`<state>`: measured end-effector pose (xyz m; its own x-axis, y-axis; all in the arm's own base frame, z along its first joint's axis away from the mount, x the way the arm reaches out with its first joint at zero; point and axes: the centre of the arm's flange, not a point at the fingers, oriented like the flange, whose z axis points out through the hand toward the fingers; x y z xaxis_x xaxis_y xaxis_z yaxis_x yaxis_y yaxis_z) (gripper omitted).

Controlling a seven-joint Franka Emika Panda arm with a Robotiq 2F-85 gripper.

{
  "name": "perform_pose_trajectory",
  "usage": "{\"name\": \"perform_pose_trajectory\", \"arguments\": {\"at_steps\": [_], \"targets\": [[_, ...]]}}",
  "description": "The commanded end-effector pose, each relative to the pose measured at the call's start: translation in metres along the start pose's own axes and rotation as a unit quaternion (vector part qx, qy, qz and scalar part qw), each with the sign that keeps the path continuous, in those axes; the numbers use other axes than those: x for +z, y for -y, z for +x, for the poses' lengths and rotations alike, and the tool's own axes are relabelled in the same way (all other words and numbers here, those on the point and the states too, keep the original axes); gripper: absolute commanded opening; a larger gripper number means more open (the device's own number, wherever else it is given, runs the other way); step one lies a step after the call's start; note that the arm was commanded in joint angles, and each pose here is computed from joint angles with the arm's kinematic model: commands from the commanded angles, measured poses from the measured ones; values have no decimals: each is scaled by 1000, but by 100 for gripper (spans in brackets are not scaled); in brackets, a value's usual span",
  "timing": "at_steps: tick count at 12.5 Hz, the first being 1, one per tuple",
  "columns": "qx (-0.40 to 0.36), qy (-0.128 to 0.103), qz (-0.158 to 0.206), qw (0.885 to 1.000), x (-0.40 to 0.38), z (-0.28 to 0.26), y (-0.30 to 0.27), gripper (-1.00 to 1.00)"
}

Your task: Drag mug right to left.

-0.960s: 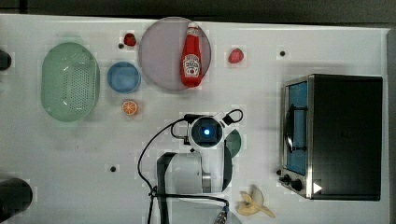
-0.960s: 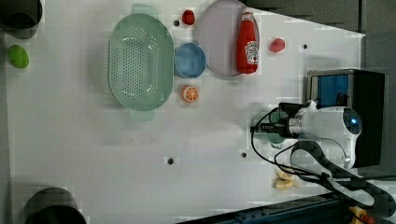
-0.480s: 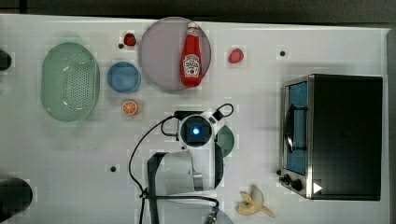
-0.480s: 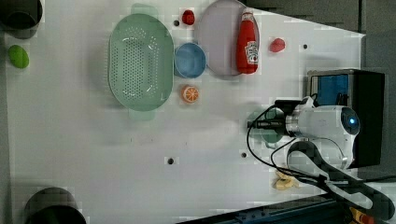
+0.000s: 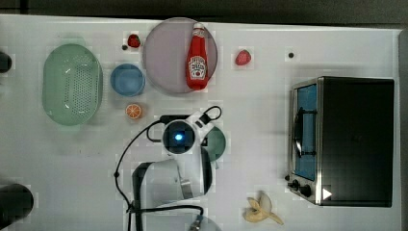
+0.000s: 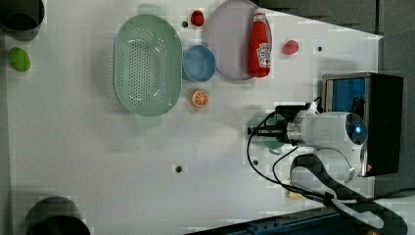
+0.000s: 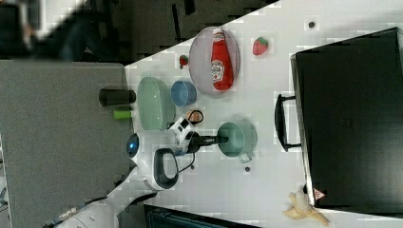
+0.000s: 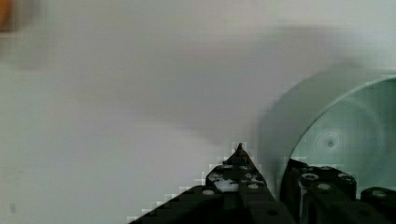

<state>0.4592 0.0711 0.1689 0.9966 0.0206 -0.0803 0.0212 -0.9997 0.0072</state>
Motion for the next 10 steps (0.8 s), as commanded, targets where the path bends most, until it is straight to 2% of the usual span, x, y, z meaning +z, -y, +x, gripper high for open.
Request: {"name": "perform_pose_trajectory", "arguments": {"at_steps": [1, 6, 10], "targets": [[35, -6, 1, 999, -6, 0, 42, -65], [29, 20, -13, 999, -7, -2, 73, -65], [57, 16, -12, 998, -5, 1, 110, -65]]}}
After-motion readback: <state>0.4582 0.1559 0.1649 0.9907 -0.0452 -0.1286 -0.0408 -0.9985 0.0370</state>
